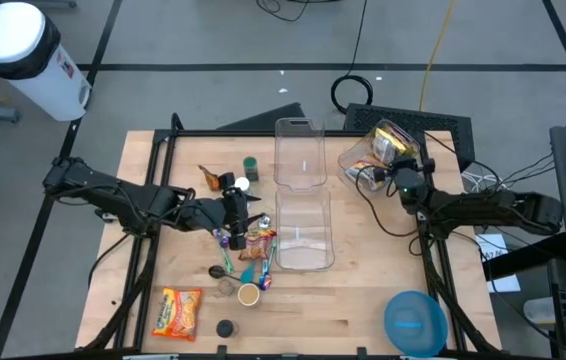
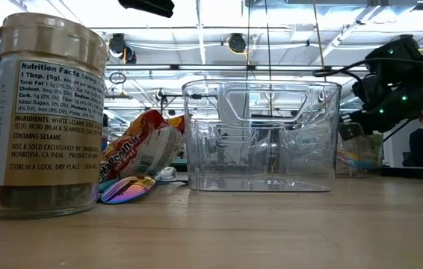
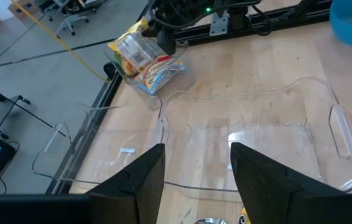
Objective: Pick & Place Food Item
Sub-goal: Put the yellow noodle pack into the top right transparent bin, then put the red noodle pack into the top right transparent bin
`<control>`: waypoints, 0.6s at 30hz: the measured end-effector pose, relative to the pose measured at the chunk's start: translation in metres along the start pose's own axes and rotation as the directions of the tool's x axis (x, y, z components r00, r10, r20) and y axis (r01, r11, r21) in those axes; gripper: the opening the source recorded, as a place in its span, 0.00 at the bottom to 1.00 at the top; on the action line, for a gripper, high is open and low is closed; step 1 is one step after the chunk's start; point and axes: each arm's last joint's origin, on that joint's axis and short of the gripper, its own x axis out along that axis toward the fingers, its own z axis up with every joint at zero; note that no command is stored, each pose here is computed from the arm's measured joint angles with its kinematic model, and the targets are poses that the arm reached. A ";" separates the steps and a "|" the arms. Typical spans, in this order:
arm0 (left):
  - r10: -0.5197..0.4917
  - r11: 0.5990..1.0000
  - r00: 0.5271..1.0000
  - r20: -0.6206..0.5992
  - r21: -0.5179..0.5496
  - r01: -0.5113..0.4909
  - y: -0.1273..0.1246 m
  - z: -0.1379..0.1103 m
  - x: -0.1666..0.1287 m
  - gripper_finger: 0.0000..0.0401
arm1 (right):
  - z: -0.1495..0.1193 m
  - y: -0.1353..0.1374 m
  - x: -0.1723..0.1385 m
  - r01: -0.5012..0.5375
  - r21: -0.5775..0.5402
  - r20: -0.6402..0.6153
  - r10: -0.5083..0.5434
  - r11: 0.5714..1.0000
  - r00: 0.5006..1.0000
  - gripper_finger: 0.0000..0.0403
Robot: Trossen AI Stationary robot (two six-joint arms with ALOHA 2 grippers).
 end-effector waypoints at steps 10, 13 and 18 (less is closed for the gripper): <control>0.000 1.000 1.000 0.000 0.000 0.000 0.000 0.000 0.000 0.48 | 0.008 -0.003 -0.002 -0.021 0.058 0.039 0.019 0.998 0.999 0.57; 0.000 1.000 1.000 0.000 0.000 0.000 0.000 0.000 0.000 0.48 | 0.017 -0.003 -0.004 -0.033 0.082 0.068 0.028 0.996 0.997 0.67; 0.000 1.000 1.000 0.000 -0.005 0.000 0.000 0.000 0.000 0.48 | 0.030 -0.002 -0.011 -0.080 0.088 0.127 0.068 0.993 0.990 0.76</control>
